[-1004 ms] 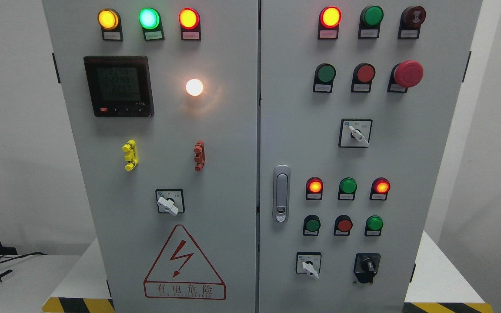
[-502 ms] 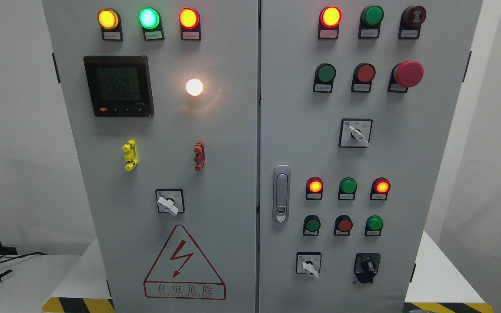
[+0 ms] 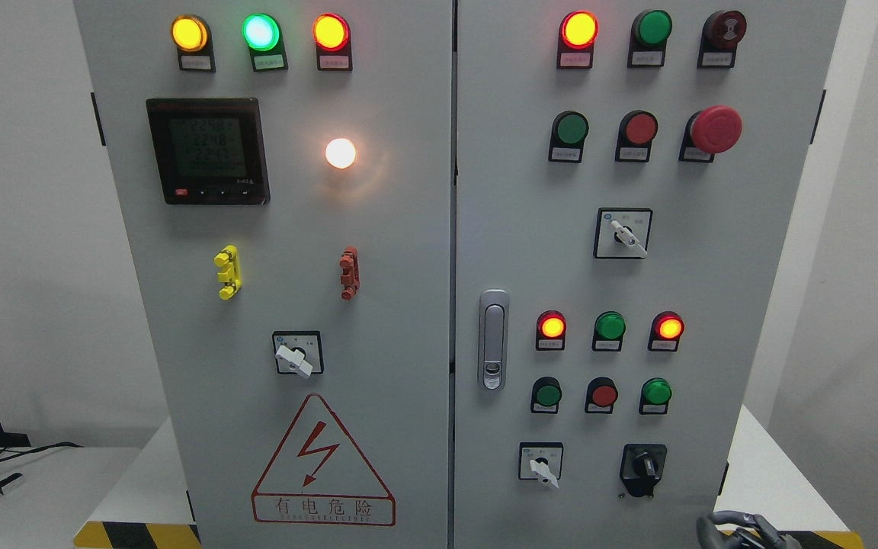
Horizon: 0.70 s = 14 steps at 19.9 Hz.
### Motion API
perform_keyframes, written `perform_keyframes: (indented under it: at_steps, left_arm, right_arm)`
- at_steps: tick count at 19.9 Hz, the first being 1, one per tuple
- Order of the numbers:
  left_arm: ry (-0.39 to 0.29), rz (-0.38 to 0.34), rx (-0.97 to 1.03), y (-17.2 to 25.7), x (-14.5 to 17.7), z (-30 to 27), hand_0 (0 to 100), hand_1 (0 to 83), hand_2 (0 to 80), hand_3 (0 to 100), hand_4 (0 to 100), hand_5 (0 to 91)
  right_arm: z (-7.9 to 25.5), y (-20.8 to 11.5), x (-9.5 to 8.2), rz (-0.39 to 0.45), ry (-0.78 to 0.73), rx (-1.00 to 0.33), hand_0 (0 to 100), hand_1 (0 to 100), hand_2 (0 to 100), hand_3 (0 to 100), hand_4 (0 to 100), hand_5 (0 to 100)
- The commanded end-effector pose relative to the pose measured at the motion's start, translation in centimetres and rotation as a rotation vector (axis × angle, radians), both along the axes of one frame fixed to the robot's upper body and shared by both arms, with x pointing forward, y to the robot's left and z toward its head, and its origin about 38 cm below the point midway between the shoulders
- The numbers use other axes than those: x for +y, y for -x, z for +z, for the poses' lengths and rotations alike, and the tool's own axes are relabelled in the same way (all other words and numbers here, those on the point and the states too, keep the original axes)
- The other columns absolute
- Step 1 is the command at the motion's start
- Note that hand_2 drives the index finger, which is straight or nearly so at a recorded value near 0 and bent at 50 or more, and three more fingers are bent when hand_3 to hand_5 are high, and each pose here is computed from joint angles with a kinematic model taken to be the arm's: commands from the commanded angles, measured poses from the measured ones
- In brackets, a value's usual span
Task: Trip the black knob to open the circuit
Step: 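Raise the right hand up toward the black rotary knob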
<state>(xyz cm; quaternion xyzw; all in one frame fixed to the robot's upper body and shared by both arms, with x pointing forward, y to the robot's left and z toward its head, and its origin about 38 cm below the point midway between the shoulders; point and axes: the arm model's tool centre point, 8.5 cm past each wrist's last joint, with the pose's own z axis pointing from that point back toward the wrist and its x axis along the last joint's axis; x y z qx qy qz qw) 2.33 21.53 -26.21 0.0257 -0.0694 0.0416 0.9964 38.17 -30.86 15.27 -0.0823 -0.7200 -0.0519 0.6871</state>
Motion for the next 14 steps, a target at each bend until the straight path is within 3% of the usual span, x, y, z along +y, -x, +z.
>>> perform_keyframes:
  at_steps: [1, 14]
  left_arm:
    - [0.002, -0.031, -0.001, 0.0, -0.1, 0.0, 12, 38.9, 0.0, 0, 0, 0.0]
    - [0.002, -0.031, -0.001, 0.0, -0.1, 0.0, 12, 38.9, 0.0, 0, 0, 0.0]
  right_arm:
    - [0.1, -1.0, 0.8, 0.018, 0.016, 0.004, 35, 77, 46, 83, 76, 76]
    - [0.1, -1.1, 3.1, 0.062, 0.025, 0.002, 49, 81, 46, 81, 74, 76]
